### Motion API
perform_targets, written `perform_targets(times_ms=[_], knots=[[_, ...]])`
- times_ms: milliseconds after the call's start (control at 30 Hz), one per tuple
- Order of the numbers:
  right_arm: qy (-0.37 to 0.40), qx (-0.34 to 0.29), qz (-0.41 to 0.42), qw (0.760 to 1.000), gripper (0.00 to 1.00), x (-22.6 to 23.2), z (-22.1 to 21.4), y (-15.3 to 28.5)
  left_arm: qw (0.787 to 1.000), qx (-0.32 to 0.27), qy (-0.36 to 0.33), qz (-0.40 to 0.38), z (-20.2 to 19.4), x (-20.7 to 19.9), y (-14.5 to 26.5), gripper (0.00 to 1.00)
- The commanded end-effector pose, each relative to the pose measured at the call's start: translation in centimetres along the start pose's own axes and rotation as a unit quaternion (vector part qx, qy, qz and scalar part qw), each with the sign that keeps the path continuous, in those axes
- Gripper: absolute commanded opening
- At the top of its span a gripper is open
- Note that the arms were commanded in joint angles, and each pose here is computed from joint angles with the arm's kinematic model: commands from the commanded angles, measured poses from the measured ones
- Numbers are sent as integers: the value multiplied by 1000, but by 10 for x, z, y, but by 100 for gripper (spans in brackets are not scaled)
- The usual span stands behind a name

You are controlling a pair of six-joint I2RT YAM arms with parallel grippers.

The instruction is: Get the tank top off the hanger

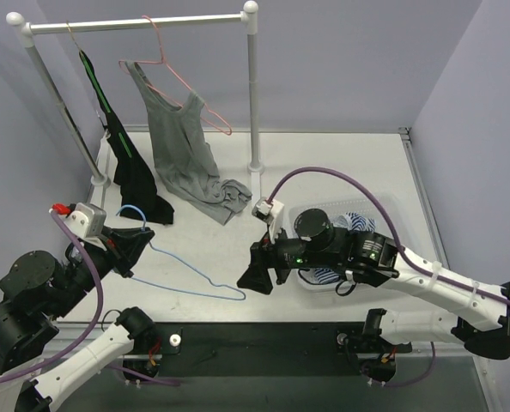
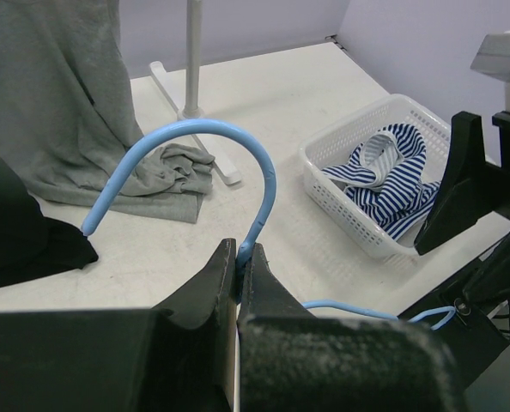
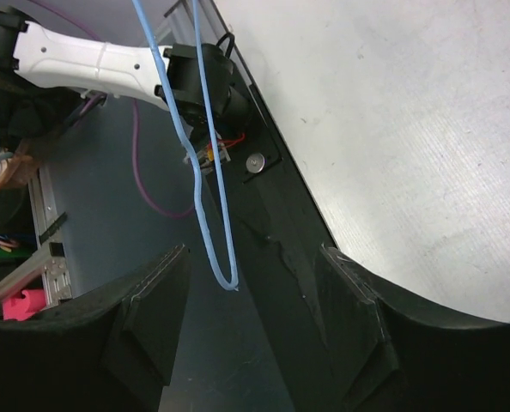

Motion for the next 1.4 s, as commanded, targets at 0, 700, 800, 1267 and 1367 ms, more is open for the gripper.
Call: perform_targets(times_ms=[0,700,800,1267,1367], knots=[[30,-31,7,999,58,19,13,-8,1000,-6,12,11,3,1,-3,0],[96,-24,-112,989,0,23,-7,-27,999,-20,20,24,7,4,1,0],[102,-41,-109,988,0,25,-1,-19,999,-26,21,24,9,4,3,8],[98,-101,-214,967,0,-12,-6,64,993,-106,39,-19,23,-2,25,97],[104,-87,-250,959,0,-21,-11,88,997,-77,29,-10,13,-1,18,97]])
Point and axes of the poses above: each gripper's point midway between its finger pads, its own y axis back along the fingers, its own x axis along the line the jaws close on, z = x × y, the point moved 7 cm from there along y, back along the fingers, and after that the axes turned 13 degrees about -y, right-handed, at the moved point
